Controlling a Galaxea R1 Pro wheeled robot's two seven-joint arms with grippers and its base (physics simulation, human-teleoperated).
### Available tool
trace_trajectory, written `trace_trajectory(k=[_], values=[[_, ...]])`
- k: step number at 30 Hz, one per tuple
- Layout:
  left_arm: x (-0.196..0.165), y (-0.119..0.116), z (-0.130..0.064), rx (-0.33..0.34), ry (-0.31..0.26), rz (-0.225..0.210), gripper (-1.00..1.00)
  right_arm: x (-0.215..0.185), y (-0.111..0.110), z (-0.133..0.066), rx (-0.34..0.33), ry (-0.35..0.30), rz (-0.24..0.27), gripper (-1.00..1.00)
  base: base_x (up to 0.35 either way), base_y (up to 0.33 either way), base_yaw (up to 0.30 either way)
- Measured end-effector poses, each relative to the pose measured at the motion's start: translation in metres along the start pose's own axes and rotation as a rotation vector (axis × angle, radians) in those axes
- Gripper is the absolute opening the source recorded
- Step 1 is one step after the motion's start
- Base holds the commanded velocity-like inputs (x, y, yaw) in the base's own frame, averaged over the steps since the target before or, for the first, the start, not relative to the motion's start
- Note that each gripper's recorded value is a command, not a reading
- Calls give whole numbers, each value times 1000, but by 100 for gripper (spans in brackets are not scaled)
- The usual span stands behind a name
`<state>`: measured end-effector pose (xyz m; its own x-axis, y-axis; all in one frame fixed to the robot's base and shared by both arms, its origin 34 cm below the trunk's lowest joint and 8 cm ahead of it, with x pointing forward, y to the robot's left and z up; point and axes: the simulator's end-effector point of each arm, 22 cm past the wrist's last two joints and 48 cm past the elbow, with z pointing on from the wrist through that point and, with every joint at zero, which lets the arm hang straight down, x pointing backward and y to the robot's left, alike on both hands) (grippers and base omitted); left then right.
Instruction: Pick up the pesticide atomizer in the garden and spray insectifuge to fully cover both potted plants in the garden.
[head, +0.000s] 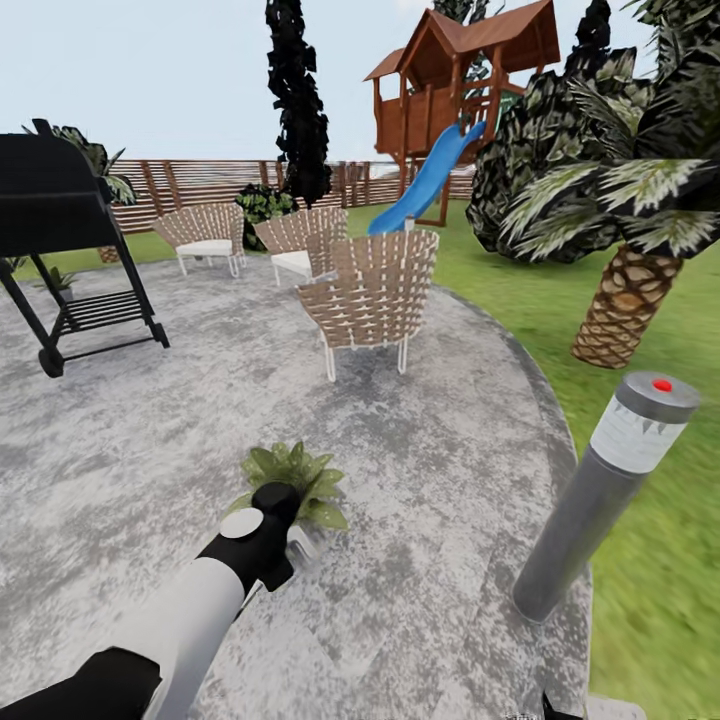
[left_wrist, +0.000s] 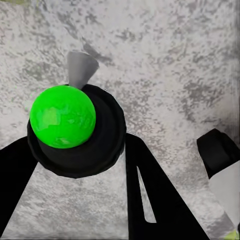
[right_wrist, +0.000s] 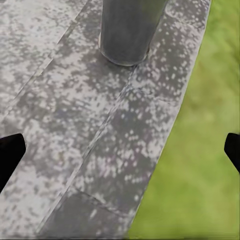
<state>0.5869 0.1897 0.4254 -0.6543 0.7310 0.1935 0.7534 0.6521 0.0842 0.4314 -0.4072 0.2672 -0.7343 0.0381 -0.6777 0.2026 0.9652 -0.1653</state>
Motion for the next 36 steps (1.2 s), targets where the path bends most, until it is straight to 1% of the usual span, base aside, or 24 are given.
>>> trace_trajectory(k=[3, 5, 8, 9, 10, 11, 12, 13, 14, 15, 16, 17, 20, 22, 26, 29, 30, 31, 35, 36], values=[[-4, -6, 0, 30, -17, -8, -100, 0, 0, 0, 0, 0, 0, 100, -313, -34, 279], [-9, -16, 0, 72, -44, -20, -100, 0, 0, 0, 0, 1, 0, 100, -313, -8, 279], [-17, -24, 2, 103, -80, -35, -100, 0, 0, 0, 0, 1, 0, 100, -309, -2, 279], [-17, -28, 5, 109, -87, -33, -100, 0, 1, 0, -1, 2, 0, 100, -284, -1, 279], [-18, -32, 9, 114, -99, -22, -100, 1, 1, 0, -2, 2, 0, 100, -220, 0, 279], [-23, -38, 16, 112, -142, 17, -100, 1, 1, 0, -3, 3, -1, 100, -190, 0, 279], [-27, -39, 19, 106, -170, 38, -100, 1, 2, 0, -3, 2, 0, 100, -165, 0, 279], [-33, -41, 21, 106, -204, 45, -100, 1, 2, 0, -4, 2, 0, 100, -133, 0, 279], [-44, -46, 24, 117, -265, 28, -100, 1, 3, 0, -5, 2, 0, 100, -117, 0, 279], [-50, -47, 24, 121, -295, 15, -100, 1, 3, 0, -5, 2, 0, 100, -94, 0, 279], [-58, -49, 23, 128, -341, -5, -100, 1, 3, 0, -5, 2, 1, 100, -51, 0, 279], [-64, -54, 25, 135, -382, -15, -100, 1, 3, 0, -5, 2, 1, 100, -33, 0, 279], [-74, -61, 31, 123, -457, -7, -100, 1, 3, -1, -5, 2, 1, 100, -12, 0, 279], [-75, -66, 35, 122, -476, -5, -100, 2, 3, -1, -6, 4, 1, 100, -2, 0, 279], [-73, -69, 38, 123, -481, -6, -100, 2, 3, -1, -6, 4, 1, 100, -1, 0, 276], [-71, -70, 41, 125, -479, -9, -100, 2, 3, -1, -6, 4, 1, 100, -2, 0, 124], [-70, -71, 42, 131, -482, -18, -100, 2, 3, -1, -6, 4, 1, 100, -52, 26, 33], [-70, -70, 42, 134, -490, -23, -100, 2, 3, -1, -6, 5, 1, 100, -155, 108, 17], [-79, -62, 36, 142, -576, -45, -100, 3, 3, -1, -6, 6, 1, 100, -234, 182, 5], [-80, -61, 35, 144, -585, -53, -100, 2, 4, -1, -6, 6, 1, 100, -263, 217, 1]])
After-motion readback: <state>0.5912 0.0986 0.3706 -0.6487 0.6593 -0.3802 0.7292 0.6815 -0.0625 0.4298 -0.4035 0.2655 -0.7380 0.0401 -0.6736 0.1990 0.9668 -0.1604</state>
